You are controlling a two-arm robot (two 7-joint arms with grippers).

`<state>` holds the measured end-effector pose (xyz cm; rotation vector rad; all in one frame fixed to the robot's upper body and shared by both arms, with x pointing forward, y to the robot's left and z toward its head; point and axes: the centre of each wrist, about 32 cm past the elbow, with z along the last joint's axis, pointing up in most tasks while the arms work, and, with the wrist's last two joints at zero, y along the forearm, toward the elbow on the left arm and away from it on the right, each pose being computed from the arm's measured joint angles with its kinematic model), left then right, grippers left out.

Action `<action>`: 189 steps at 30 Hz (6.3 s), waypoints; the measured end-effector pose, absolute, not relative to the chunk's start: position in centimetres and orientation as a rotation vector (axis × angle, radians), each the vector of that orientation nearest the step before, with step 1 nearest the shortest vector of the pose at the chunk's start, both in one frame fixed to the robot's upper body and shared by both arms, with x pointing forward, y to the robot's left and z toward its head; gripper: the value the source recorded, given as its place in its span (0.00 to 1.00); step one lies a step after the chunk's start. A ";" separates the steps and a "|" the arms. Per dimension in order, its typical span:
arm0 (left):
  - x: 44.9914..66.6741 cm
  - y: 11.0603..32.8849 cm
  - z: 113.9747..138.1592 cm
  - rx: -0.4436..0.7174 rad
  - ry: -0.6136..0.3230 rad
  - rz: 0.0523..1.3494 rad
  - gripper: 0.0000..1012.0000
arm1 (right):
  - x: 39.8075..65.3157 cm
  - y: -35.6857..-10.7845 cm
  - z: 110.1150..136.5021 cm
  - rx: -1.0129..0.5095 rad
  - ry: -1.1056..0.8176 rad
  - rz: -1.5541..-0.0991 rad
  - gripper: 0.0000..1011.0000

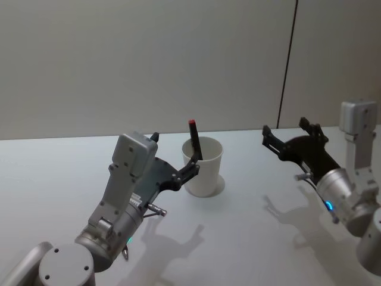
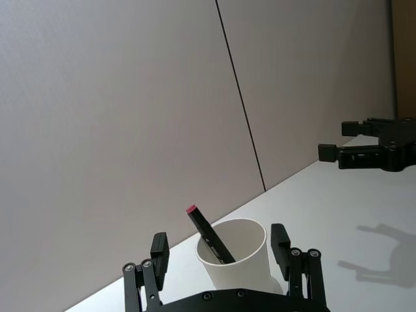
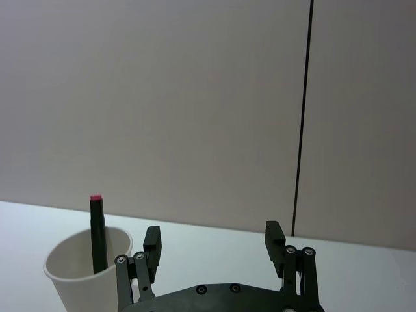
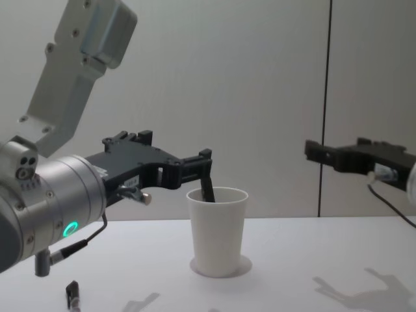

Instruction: Place the pen into the pen holder.

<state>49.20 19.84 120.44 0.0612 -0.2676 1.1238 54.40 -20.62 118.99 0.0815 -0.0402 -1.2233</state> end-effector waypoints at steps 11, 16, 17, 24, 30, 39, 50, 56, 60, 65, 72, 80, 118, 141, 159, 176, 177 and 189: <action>49.2 19.8 120.4 0.061 -0.268 1.124 0.99 | 52.5 -22.2 119.4 -0.005 0.040 -1.245 0.99; 49.2 19.8 120.4 0.061 -0.268 1.124 0.99 | 51.5 -22.8 119.6 -0.036 0.070 -1.255 0.99; 49.2 19.8 120.4 0.061 -0.268 1.124 0.99 | 51.4 -22.9 119.6 -0.040 0.074 -1.257 0.99; 49.2 19.8 120.4 0.061 -0.268 1.124 0.99 | 50.4 -23.4 120.0 -0.065 0.090 -1.268 0.99; 49.2 19.8 120.4 0.061 -0.268 1.124 0.99 | 49.7 -23.7 120.5 -0.079 0.087 -1.274 0.99; 49.2 19.8 120.4 0.061 -0.268 1.124 0.99 | 48.8 -23.9 121.0 -0.093 0.076 -1.278 0.99; 49.2 19.8 120.5 0.076 -0.272 1.123 0.99 | 48.4 -23.9 121.2 -0.101 0.071 -1.278 0.99; 49.1 19.7 120.7 0.107 -0.268 1.124 0.99 | 48.3 -23.9 121.3 -0.103 0.069 -1.279 0.99; 49.1 19.7 121.0 0.134 -0.250 1.130 0.99 | 48.2 -23.9 121.3 -0.104 0.068 -1.279 0.99; 48.9 19.6 121.3 0.167 -0.215 1.149 0.99 | 48.2 -23.9 121.4 -0.104 0.067 -1.279 0.99; 48.6 19.6 121.8 0.208 -0.148 1.196 0.99 | 48.1 -23.9 121.4 -0.105 0.066 -1.279 0.99; 48.0 19.4 122.0 0.262 -0.038 1.292 0.99 | 48.1 -23.9 121.4 -0.106 0.066 -1.279 0.99; 46.2 20.1 120.1 0.492 0.314 1.495 0.99 | 48.1 -23.9 121.4 -0.105 0.066 -1.279 0.99; 46.8 20.5 119.2 0.513 0.393 1.518 0.98 | 48.1 -23.9 121.4 -0.105 0.066 -1.279 0.99; 47.3 20.7 118.9 0.517 0.433 1.495 0.61 | 48.1 -23.9 121.4 -0.105 0.066 -1.279 0.99; 47.5 21.0 118.8 0.521 0.440 1.500 0.50 | 48.1 -23.9 121.4 -0.105 0.066 -1.279 0.99; 47.6 21.0 118.8 0.521 0.439 1.502 0.49 | 48.1 -23.9 121.4 -0.105 0.066 -1.279 0.99; 47.7 21.6 118.8 0.523 0.429 1.514 0.42 | 48.1 -23.9 121.4 -0.105 0.066 -1.279 0.99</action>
